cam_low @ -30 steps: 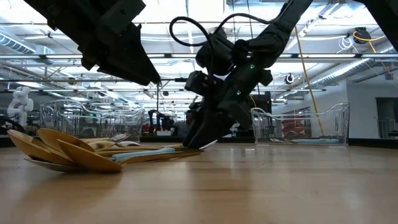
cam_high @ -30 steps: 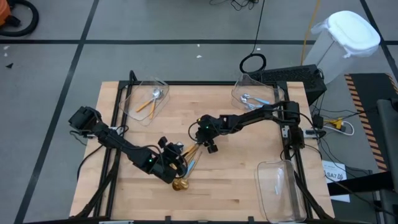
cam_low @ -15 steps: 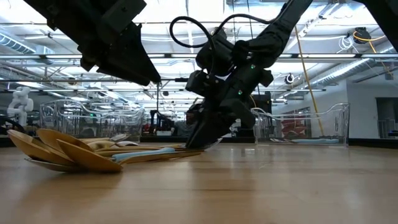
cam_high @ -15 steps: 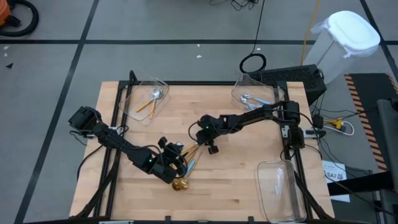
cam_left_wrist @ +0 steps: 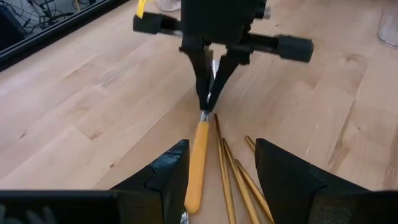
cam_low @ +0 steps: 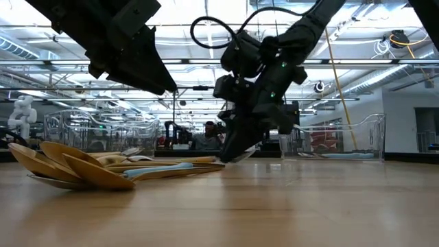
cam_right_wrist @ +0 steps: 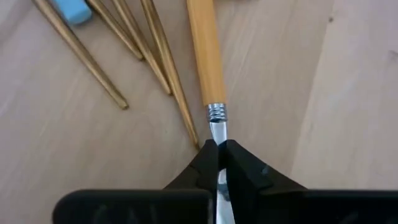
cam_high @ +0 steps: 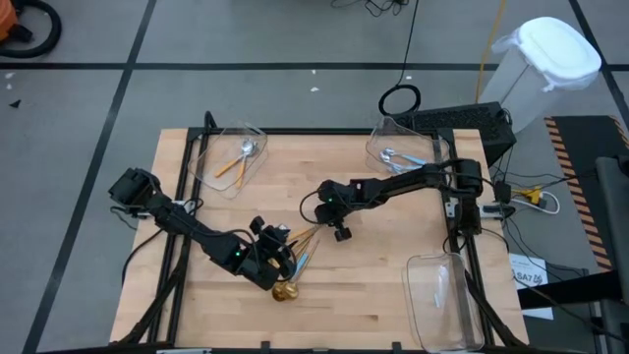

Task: Sort silverware by color (type)
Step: Put the yellow spoon into the top left transparent bin

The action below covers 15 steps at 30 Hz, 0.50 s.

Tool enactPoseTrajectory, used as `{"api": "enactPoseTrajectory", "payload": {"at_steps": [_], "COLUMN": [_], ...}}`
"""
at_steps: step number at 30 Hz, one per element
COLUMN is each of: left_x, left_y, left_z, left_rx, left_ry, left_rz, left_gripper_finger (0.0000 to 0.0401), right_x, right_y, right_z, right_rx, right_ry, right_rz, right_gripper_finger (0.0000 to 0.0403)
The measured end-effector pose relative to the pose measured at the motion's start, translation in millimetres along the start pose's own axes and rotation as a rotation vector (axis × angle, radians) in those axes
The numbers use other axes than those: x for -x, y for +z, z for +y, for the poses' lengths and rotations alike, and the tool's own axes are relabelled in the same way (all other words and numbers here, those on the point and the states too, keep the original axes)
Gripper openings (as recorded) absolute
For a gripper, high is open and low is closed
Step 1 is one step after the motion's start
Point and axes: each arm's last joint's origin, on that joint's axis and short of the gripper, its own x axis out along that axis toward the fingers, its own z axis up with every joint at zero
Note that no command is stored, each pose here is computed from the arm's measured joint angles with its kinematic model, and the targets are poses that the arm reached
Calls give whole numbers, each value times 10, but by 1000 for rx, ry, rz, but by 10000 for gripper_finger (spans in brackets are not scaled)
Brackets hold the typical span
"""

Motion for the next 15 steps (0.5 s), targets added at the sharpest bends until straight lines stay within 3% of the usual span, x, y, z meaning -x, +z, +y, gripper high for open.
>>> {"api": "enactPoseTrajectory", "payload": {"at_steps": [8,15], "left_x": [-61,-292], "left_y": [-72,-224], "left_z": [-27,-63], "left_rx": [-23,-55], "left_ry": [13,57], "left_rz": [12,33], "left_gripper_finger": [182,182], "right_x": [277,421], "right_y": [32,87], "right_z": [43,135], "right_rx": [-10,4], "right_ry": [-18,-72], "right_rz": [74,121], "right_gripper_finger": [1,1]}}
